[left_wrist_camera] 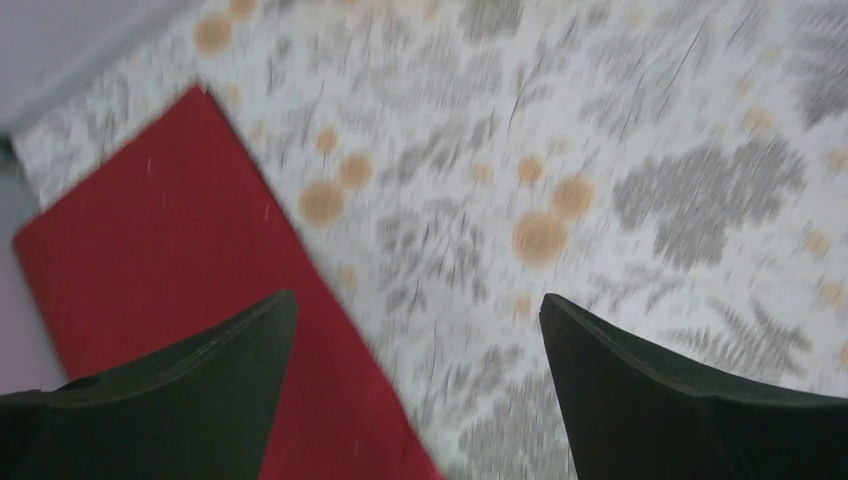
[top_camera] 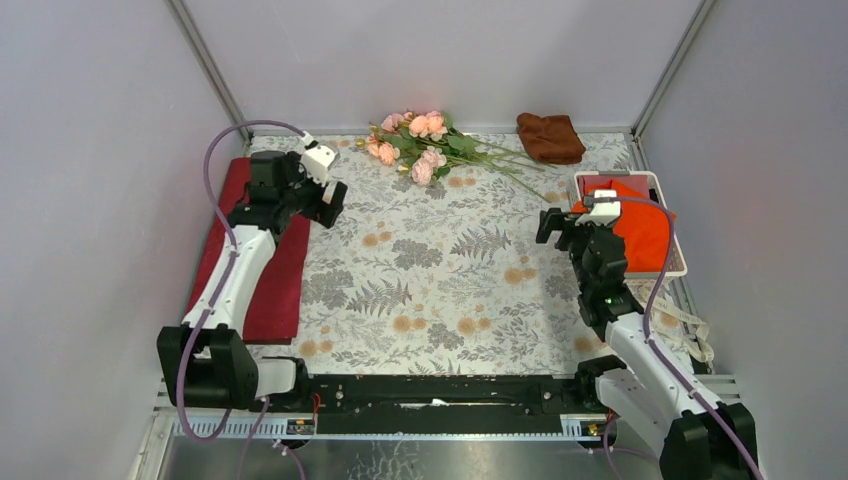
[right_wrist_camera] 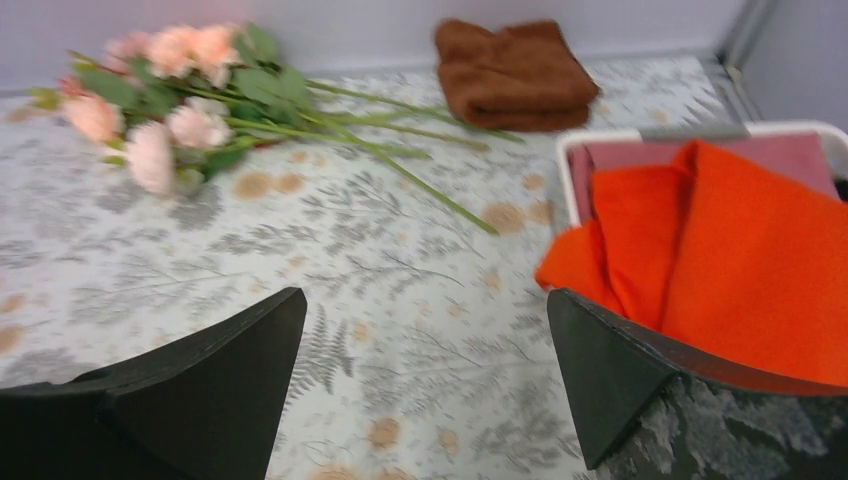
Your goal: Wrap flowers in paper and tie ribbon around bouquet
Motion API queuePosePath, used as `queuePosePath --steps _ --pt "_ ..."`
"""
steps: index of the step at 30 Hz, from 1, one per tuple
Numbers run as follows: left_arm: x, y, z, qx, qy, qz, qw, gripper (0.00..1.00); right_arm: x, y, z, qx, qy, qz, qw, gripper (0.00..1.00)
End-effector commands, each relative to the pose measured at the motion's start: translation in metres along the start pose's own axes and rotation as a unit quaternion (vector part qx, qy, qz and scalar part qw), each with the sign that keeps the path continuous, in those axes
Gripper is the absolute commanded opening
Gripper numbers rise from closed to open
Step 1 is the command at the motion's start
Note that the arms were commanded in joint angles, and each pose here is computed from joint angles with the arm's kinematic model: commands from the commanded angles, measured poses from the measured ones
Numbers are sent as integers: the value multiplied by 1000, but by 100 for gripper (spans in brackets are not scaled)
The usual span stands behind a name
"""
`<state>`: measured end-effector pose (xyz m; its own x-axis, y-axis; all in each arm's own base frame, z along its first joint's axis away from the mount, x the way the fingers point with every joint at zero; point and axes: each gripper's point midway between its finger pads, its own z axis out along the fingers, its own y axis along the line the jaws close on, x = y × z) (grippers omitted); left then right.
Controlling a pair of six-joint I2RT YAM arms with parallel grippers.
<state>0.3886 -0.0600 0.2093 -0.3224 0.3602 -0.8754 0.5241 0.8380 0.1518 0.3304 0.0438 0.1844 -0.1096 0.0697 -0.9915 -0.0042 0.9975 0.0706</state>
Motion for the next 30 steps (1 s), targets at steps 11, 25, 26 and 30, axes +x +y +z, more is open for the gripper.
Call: queuePosePath --steps 11,25,26,30 --pt "206 -13 -164 -28 473 62 879 99 -23 73 0 -181 64 35 981 100" --pt "187 11 -39 -140 427 0 893 96 -14 72 -4 -182 72 31 980 100" --pt "188 12 -32 -140 424 -6 895 91 -13 72 -3 -183 73 30 980 100" --pt "210 -2 -16 -106 446 -33 888 67 -9 69 -1 -175 81 25 981 100"
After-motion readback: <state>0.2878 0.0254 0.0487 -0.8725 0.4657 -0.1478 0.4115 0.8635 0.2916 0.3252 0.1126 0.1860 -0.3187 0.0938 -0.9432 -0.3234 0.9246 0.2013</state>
